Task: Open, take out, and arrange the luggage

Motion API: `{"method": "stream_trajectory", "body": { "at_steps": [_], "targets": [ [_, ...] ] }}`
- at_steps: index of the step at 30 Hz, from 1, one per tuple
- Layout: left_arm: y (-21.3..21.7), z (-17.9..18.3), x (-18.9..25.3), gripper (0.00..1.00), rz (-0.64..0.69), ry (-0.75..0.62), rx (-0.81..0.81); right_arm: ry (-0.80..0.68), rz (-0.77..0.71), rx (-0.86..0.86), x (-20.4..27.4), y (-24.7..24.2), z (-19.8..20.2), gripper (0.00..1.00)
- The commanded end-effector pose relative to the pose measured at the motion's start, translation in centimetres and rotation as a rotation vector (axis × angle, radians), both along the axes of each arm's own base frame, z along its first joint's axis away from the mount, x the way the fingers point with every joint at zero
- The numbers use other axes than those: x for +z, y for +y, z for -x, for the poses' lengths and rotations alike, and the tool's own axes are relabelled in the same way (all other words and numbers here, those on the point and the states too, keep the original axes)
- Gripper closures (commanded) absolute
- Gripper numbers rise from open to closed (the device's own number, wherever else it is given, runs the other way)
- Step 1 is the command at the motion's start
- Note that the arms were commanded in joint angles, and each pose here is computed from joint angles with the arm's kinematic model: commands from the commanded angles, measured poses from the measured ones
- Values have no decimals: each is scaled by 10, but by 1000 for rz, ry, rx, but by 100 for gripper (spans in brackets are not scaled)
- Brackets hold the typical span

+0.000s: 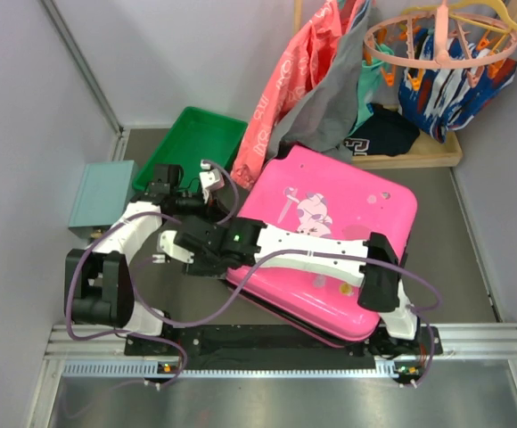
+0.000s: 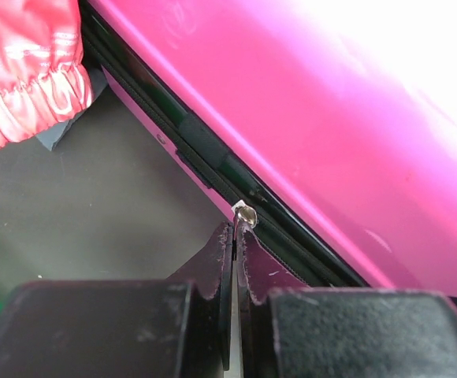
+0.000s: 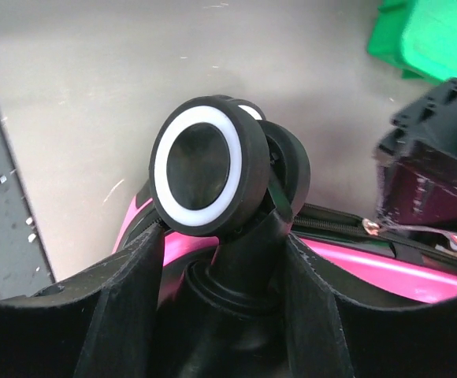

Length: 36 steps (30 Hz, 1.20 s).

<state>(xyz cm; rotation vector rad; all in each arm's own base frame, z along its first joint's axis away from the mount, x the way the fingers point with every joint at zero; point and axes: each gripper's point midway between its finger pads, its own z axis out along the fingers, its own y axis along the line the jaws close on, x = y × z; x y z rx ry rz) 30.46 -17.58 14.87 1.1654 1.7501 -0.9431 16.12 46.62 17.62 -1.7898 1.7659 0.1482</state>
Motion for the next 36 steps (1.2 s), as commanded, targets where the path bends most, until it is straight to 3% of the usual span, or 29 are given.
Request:
{"method": "stream_trajectory", "body": {
  "at_steps": [1, 5, 11, 21, 27, 32, 36],
  "targets": [
    [10, -18, 19, 100, -12, -141, 20, 233, 24, 500, 4, -5, 125, 84],
    [25, -13, 21, 100, -37, -151, 44, 327, 22, 658, 17, -21, 176, 84],
    [38, -1, 24, 100, -93, -170, 82, 475, 29, 737, 42, -59, 211, 84],
    [54, -32, 39, 100, -123, -243, 211, 648, 181, 680, 31, -125, 229, 84],
    [65, -53, 26, 100, -150, -246, 279, 759, 258, 627, 19, -150, 241, 84],
    [60, -75, 40, 100, -84, -277, 309, 832, 250, 655, 27, -158, 255, 84],
    [45, -66, 47, 100, 1, -248, 241, 823, 251, 646, 32, -160, 255, 79]
  ]
}}
